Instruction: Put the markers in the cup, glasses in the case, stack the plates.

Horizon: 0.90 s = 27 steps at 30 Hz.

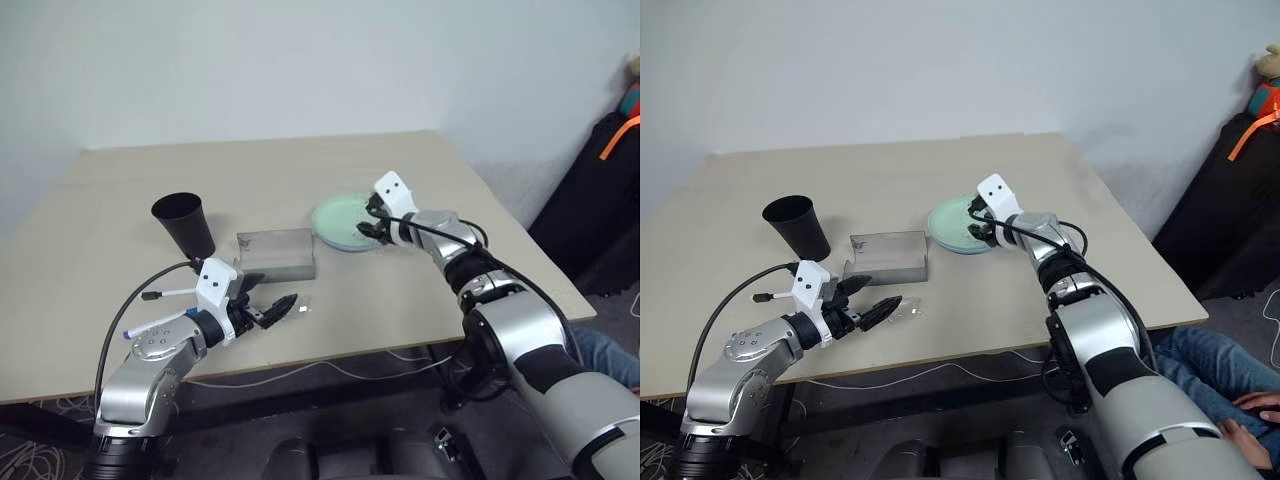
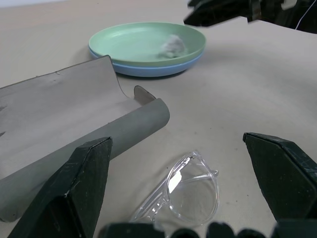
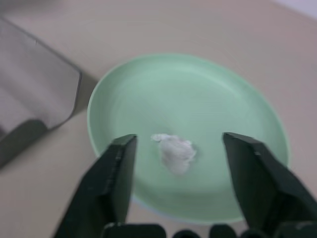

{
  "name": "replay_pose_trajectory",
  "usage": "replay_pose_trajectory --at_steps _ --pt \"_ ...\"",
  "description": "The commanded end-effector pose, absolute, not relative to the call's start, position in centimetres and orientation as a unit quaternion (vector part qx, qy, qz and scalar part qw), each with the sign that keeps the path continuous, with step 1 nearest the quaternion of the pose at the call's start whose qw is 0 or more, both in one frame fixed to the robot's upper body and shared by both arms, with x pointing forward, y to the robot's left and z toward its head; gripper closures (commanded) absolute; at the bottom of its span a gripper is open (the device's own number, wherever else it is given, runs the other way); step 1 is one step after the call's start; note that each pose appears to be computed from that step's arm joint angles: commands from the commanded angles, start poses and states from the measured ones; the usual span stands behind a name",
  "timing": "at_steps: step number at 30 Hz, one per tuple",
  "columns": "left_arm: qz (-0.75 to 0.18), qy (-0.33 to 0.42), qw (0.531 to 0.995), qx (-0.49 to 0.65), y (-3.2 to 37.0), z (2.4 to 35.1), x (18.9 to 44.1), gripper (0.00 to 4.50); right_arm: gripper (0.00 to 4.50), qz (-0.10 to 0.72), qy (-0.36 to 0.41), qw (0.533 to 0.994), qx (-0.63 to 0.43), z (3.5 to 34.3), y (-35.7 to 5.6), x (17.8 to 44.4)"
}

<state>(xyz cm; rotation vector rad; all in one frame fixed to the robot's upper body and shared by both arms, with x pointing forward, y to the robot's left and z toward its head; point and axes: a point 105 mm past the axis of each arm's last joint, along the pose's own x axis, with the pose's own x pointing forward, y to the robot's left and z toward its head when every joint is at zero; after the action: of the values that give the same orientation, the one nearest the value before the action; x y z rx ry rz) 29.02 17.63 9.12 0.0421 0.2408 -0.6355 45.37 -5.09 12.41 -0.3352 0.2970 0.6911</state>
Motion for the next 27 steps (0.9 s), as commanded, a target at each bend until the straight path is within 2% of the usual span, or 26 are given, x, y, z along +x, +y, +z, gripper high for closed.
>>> replay_pose_trajectory --at_steps 1,5,8,15,19,23,27 --pt "-0.311 0.099 0.944 0.04 18.0 10.5 29.3 0.0 1.21 0.342 0.108 0.92 -0.158 14.6 -4.9 45.8" --pt "-0.331 0.125 0.932 0.08 18.8 9.9 29.1 0.0 1.21 0.458 0.106 0.87 -0.148 13.6 -3.5 43.3" --pt "-0.358 0.141 0.917 0.104 19.5 10.0 29.1 0.0 1.21 0.499 0.107 0.846 -0.157 12.7 -3.5 41.9" --pt "-0.449 0.182 0.862 0.147 20.9 10.7 29.8 0.0 1.21 0.515 0.111 0.837 -0.15 11.7 -3.3 40.2" --pt "-0.49 0.197 0.839 0.132 20.8 11.5 30.1 0.0 1.21 0.517 0.107 0.837 -0.144 11.7 -2.8 39.4" --pt "-0.531 0.235 0.801 0.145 20.7 11.0 30.4 0.0 1.21 0.517 0.104 0.838 -0.137 11.6 -2.3 38.7" --pt "-0.551 0.253 0.776 0.173 20.6 11.0 31.8 0.0 1.21 0.514 0.101 0.842 -0.133 11.4 -1.9 38.3"
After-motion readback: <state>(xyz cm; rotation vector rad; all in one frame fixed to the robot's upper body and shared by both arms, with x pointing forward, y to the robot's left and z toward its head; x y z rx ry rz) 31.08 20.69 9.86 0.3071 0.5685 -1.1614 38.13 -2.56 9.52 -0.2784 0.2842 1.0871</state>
